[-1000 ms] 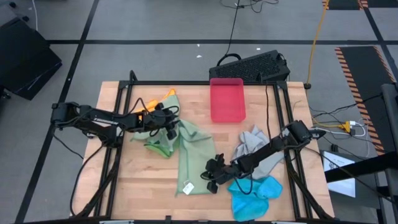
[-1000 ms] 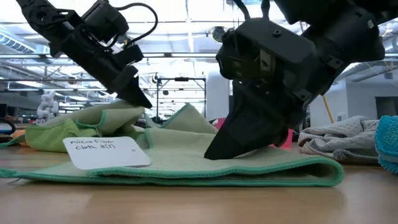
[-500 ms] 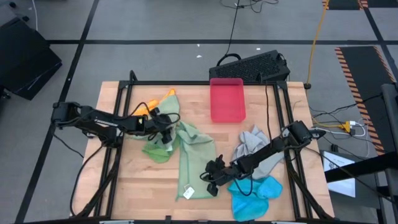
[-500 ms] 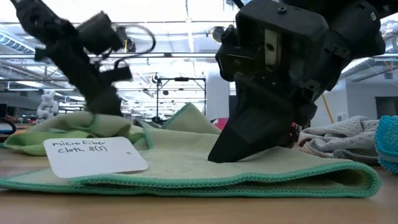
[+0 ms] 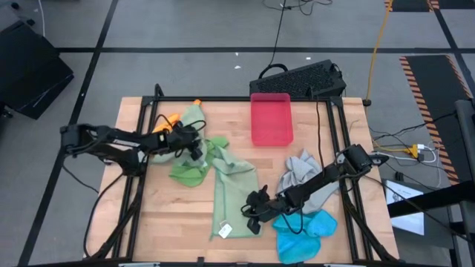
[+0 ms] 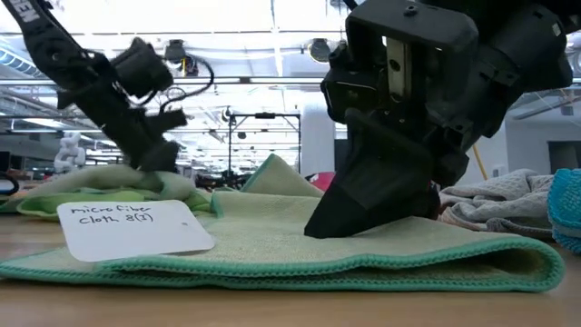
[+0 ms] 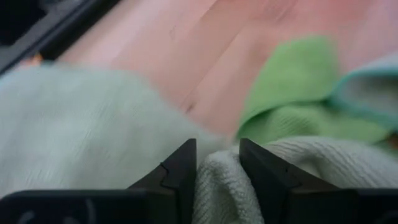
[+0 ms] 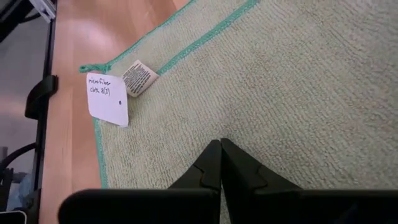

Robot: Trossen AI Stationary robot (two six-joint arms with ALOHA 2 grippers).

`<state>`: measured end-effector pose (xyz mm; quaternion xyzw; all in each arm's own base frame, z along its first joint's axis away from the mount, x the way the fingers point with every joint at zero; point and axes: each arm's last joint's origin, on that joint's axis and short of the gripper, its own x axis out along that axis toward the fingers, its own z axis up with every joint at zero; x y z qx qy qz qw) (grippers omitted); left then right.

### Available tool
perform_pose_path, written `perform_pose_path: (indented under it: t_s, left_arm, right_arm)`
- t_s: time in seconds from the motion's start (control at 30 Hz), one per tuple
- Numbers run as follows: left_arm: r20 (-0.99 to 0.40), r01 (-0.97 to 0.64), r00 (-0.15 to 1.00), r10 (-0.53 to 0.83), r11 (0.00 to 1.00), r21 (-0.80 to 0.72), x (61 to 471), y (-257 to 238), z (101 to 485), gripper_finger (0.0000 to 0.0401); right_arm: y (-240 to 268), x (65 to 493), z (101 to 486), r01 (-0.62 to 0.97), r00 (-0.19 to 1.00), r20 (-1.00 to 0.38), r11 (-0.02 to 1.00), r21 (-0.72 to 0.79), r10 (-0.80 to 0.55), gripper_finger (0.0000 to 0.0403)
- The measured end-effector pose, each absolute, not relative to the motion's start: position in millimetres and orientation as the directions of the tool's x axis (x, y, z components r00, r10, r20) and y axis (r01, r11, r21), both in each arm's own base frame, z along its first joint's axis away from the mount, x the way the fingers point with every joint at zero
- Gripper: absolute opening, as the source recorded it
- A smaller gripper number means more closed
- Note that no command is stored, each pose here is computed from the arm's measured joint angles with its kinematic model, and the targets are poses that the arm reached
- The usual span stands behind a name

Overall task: Fold microfiber towels
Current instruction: Fold the right light green microfiber cloth

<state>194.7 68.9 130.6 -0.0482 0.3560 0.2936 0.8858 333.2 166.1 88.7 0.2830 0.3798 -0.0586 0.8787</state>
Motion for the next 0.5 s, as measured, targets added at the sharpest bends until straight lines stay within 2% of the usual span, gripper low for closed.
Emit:
perform_pose_path:
  t_s: [0.2,0.5]
  left_arm:
    - [-0.579,-0.515,0.670,0.464,0.853,0.088,199.5,51.9,151.5,0.0120]
    - [-0.428,-0.516,0.776,0.464,0.856,-0.008,196.4,28.8,180.0,0.0120]
  right_arm:
    - [165.6,333.1,92.8,0.347,0.715,-0.692,0.810,0.472,0.097,0.0000]
    - [159.9,325.5,121.3,0.331,0.724,-0.689,0.858,0.393,0.037,0.0000]
